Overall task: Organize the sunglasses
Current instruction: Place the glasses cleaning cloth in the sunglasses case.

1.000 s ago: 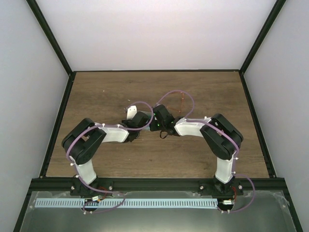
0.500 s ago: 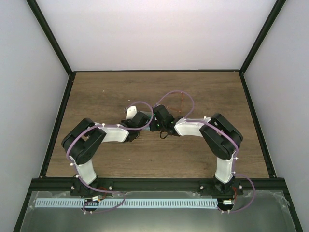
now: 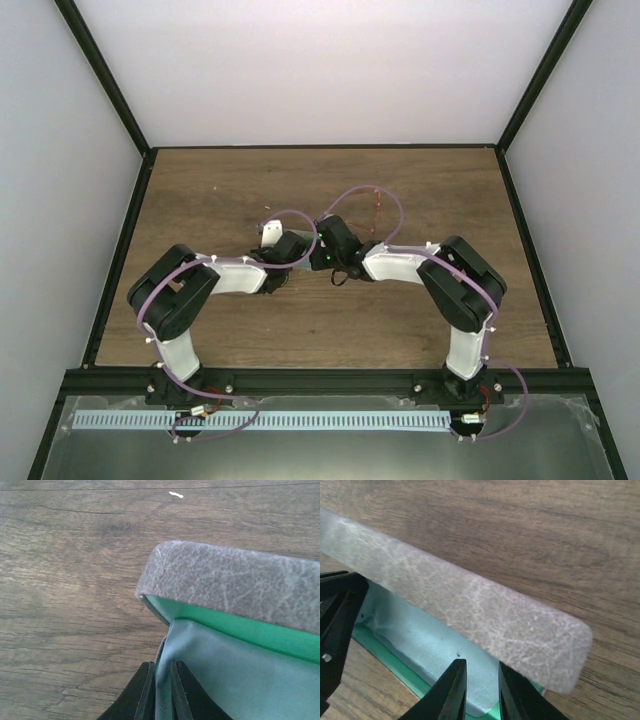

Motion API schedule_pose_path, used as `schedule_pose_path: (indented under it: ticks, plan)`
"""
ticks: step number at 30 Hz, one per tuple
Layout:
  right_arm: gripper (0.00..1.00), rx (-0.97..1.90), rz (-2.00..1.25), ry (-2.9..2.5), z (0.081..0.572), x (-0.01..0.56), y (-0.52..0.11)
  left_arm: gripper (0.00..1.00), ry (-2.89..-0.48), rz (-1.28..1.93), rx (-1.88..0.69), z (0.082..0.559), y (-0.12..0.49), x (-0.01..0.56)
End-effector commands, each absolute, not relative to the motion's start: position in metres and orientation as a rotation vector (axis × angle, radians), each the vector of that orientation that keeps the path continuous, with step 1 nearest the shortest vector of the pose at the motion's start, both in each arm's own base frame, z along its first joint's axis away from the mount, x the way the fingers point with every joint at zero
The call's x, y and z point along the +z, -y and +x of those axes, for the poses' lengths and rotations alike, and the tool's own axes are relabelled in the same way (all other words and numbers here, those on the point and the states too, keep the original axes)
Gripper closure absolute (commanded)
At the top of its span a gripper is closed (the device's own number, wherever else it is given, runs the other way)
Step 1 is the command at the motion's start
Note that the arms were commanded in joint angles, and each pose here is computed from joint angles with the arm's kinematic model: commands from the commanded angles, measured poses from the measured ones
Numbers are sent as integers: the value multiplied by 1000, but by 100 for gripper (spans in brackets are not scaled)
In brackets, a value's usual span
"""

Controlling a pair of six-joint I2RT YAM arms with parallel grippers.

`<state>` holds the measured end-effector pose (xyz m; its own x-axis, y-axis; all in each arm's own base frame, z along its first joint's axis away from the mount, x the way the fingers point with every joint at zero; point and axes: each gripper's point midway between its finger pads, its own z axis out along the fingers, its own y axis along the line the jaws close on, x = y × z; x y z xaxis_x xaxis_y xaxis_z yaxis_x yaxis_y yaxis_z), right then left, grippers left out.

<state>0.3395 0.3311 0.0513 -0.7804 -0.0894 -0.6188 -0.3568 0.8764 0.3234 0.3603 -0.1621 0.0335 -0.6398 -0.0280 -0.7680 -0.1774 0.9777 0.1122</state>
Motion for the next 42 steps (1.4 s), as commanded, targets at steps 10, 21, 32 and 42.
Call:
schedule_pose_path:
  ticks: [10, 21, 32, 42]
  plan:
    - [76, 637, -325, -2329, 335, 91, -332, 79, -2225, -190, 179, 363, 162, 55]
    - [77, 609, -271, -2346, 329, 74, -318, 77, -2187, -227, 203, 355, 147, 71]
    - [78, 566, -236, -2338, 327, 69, -300, 74, -2220, -367, 341, 365, 107, 34]
    - [78, 638, -178, -2301, 341, 81, -281, 73, -2223, -462, 325, 376, 76, 25]
